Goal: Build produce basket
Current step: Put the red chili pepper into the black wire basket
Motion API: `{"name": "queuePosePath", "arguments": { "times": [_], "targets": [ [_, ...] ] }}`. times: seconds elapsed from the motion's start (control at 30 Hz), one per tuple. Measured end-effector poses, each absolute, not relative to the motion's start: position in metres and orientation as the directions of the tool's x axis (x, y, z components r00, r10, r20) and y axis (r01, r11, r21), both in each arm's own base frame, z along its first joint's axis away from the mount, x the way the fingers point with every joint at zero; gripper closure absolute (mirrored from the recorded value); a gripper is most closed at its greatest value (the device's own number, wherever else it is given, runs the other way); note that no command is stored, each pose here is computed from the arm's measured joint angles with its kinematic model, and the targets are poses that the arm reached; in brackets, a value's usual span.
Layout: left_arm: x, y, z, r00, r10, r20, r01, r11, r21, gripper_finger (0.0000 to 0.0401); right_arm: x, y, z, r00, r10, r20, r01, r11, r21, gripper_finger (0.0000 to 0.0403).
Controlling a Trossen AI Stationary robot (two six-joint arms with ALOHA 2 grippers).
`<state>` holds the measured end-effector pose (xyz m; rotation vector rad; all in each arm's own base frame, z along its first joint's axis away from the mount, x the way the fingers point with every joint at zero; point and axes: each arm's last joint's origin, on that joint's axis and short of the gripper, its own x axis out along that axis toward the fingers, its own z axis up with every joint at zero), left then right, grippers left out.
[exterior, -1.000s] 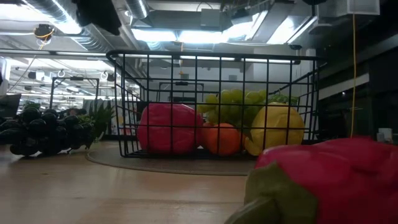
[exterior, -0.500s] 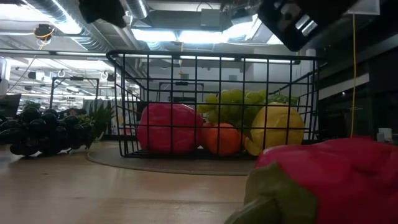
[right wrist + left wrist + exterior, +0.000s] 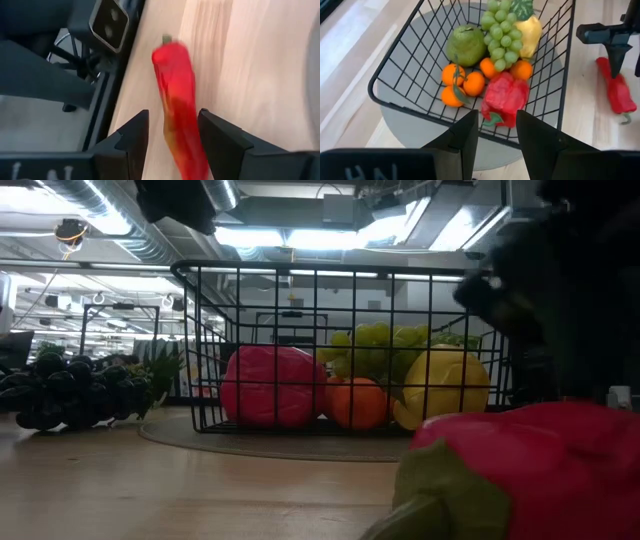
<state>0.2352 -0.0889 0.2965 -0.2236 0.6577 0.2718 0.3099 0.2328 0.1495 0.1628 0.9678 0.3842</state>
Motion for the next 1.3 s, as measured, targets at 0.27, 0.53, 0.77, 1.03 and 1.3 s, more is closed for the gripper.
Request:
{"name": "queuePosePath", "arguments": {
  "times": [0.27, 0.53, 0.77, 1.03, 1.3],
  "targets": [
    [0.235, -0.089, 0.296, 0.758, 0.180, -0.627, -0.319, 0.941, -0.116, 0.0273, 0.310, 0.237, 0.132, 0.479, 0.373, -0.794, -0.218, 0.927, 0.304, 0.0233],
    [0.235, -0.089, 0.296, 0.757, 0.180, -0.628, -0.318, 0.941, -0.114, 0.0273, 0.312, 0.238, 0.126, 0.478, 0.364, -0.800, -0.181, 0.931, 0.316, 0.0234],
    [0.236, -0.089, 0.295, 0.754, 0.182, -0.632, -0.319, 0.941, -0.109, 0.0273, 0.312, 0.238, 0.125, 0.479, 0.364, -0.799, -0.085, 0.925, 0.371, 0.0252],
    [0.236, -0.089, 0.295, 0.754, 0.182, -0.631, -0.319, 0.941, -0.110, 0.0273, 0.311, 0.238, 0.124, 0.469, 0.375, -0.799, -0.078, 0.919, 0.386, 0.0277],
    [0.236, -0.089, 0.295, 0.755, 0.197, -0.626, -0.329, 0.939, -0.101, 0.0273, 0.311, 0.239, 0.125, 0.469, 0.386, -0.795, -0.097, 0.917, 0.388, 0.0390]
  ]
}}
